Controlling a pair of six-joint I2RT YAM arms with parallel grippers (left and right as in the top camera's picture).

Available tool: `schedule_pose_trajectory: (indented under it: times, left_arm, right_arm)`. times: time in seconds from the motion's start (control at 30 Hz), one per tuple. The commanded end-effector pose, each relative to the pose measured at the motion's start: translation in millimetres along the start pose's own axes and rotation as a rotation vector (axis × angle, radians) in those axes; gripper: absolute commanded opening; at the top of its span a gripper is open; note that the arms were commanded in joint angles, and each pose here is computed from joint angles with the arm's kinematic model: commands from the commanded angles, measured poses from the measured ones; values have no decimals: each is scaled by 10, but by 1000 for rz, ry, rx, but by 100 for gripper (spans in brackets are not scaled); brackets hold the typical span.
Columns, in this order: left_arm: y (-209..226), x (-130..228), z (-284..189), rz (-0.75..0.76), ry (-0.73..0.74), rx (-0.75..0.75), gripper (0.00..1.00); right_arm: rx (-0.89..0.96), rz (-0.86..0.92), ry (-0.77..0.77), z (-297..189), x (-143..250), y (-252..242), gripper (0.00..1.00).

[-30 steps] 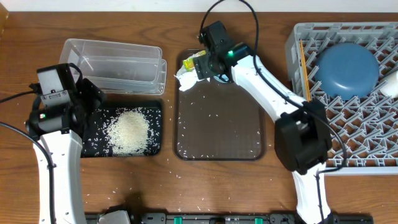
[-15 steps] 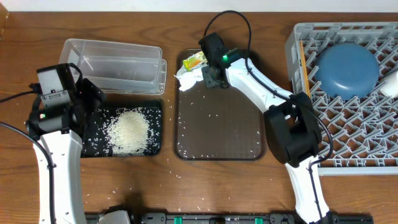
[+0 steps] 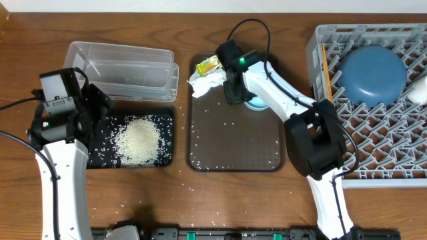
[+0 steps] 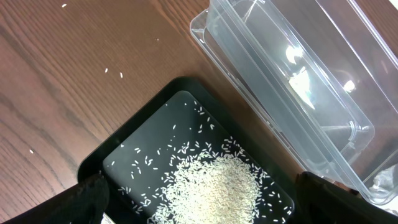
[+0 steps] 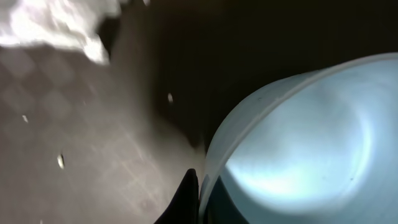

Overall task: Sort waste into correct bins and load items into the dishwasher rack
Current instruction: 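Reach the right gripper to the light-blue bowl and grasp its rim, then carry the light-blue bowl right into the dish rack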

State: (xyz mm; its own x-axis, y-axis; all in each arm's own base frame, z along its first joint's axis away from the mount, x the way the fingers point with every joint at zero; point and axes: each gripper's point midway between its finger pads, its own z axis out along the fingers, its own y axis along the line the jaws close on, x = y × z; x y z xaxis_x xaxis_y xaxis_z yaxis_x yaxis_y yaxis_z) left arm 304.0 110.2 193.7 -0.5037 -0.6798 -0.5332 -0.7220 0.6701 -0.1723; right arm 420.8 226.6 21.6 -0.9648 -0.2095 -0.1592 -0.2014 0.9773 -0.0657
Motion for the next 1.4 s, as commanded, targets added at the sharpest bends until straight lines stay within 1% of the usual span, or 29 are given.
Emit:
schedule_pose_trajectory:
  times: [0.0, 0.17, 0.33, 0.43, 0.53, 0.6, 0.67, 0.73, 0.83, 0.9, 1.0, 1.13, 1.37]
  left_arm:
    - [23, -54, -5, -6, -16, -16, 98]
    - [23, -54, -5, -6, -16, -16, 98]
    - [23, -54, -5, -6, -16, -16, 98]
    - [23, -54, -5, -6, -16, -16, 98]
    - [23, -54, -5, -6, -16, -16, 98]
    - [23, -54, -5, -6, -16, -16, 98]
    - [23, -54, -5, -6, -16, -16, 98]
    - [23, -54, -5, -6, -16, -16, 98]
    - [23, -54, -5, -6, -16, -16, 98]
    - [23, -54, -5, -6, -16, -16, 98]
    - [23, -54, -5, -6, -16, -16, 98]
    - [23, -54, -5, -6, -16, -16, 98]
    - [23, -54, -5, -6, -16, -16, 98]
  right_arm:
    - [-86, 26, -32, -367, -47, 135, 1]
    - [-111, 30, -69, -783, -22, 93, 1]
    - [-140, 99, -166, -1400, -48, -121, 1]
    - [-145, 151, -221, -1774, -21, -411, 1]
    - [-133, 187, -271, -2108, 51, -819, 1]
    - [-135, 208, -288, -2254, 112, -1109, 1]
    - [-183, 206, -288, -2355, 193, -1317, 1]
    - [-253, 198, -279, -2416, 276, -1464, 1]
    - [-408, 184, -266, -2481, 402, -1640, 1]
    - [-527, 173, -279, -2531, 472, -1726, 1]
    - [-648, 174, -326, -2607, 550, -1894, 1]
    - [-733, 230, -380, -2583, 621, -2151, 1]
    - [-838, 348, -403, -2239, 878, -2463, 1]
